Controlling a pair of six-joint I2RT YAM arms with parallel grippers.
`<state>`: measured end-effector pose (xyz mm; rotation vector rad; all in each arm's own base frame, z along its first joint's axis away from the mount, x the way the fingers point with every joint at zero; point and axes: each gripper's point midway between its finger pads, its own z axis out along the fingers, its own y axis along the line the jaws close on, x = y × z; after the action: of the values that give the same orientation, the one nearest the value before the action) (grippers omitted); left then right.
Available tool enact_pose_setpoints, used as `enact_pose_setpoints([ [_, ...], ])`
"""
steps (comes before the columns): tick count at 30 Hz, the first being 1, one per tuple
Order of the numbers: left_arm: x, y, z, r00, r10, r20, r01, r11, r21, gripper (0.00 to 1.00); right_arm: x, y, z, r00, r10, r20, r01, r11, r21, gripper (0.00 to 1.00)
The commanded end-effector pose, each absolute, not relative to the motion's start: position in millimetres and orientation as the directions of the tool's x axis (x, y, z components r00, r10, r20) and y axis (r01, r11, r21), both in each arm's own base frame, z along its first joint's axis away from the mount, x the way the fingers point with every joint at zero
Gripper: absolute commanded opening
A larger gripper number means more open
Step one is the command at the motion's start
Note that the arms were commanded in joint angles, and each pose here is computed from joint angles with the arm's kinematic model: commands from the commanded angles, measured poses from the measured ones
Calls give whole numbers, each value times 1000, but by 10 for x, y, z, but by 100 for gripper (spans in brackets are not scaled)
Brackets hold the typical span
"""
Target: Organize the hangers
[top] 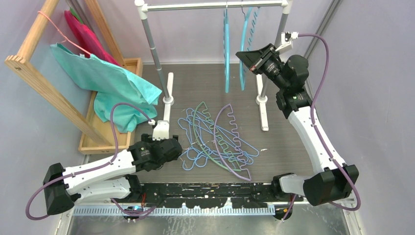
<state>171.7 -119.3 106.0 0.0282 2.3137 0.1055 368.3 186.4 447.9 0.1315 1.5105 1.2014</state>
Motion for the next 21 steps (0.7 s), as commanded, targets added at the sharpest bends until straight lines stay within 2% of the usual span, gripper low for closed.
enact_pose_setpoints([
  [1,1751,-1184,1108,-661,47,-749,-30,996,89,98,3607,1774,4763,-286,685,-671,-603,416,681,10],
  [3,1745,-1186,1094,-665,48,-745,-29,996,90,98,3603,1741,4701,-292,686,-666,-600,411,686,18],
  [9,1748,-1192,1088,-668,53,-742,-28,995,97,98,3381,1641,4572,-242,652,-718,-590,489,643,68],
  [11,1747,-1196,1077,-670,55,-740,-27,995,99,98,3274,1555,4538,-205,637,-743,-568,540,621,81],
  [17,1753,-1212,1054,-674,69,-735,-19,994,110,98,2937,1302,4300,-156,572,-806,-470,674,569,86],
  [21,1757,-1218,1051,-676,76,-733,-16,993,117,98,2668,1181,3891,-200,514,-834,-396,737,548,87],
])
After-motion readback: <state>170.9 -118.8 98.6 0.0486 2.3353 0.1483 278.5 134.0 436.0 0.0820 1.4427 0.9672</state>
